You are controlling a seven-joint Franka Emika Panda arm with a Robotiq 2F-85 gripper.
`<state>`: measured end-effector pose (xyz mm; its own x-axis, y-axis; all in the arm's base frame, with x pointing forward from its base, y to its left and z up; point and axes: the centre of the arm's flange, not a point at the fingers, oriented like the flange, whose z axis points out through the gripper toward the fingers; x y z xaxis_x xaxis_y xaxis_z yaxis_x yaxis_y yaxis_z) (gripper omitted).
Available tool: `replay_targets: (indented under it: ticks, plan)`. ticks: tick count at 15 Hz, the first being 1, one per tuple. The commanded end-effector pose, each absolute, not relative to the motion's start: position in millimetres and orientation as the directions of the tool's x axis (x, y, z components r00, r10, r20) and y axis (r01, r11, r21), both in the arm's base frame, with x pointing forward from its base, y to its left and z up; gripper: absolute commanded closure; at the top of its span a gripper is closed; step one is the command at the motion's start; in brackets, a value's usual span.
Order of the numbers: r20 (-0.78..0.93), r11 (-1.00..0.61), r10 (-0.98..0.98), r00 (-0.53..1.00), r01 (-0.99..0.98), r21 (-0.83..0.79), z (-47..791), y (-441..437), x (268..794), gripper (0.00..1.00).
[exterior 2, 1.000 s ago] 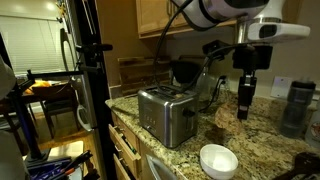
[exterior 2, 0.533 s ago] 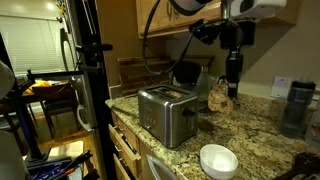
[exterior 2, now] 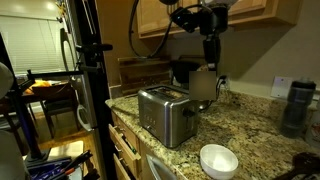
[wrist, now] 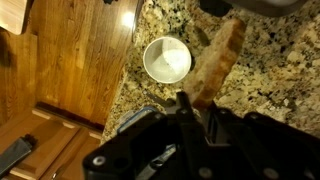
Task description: Put one slice of bread in each of the slots on the toaster
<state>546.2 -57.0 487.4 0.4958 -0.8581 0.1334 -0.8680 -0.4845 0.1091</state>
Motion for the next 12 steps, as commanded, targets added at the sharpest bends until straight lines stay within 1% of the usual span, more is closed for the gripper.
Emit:
replay_targets:
  ticks: [1,12]
  plan:
    - [0.132,-0.484,-0.858,0.495,-0.868,0.111,492.1,-33.7,523.1,0.90]
    - [0.085,-0.545,-0.828,0.555,-0.831,0.113,489.6,11.7,517.2,0.90]
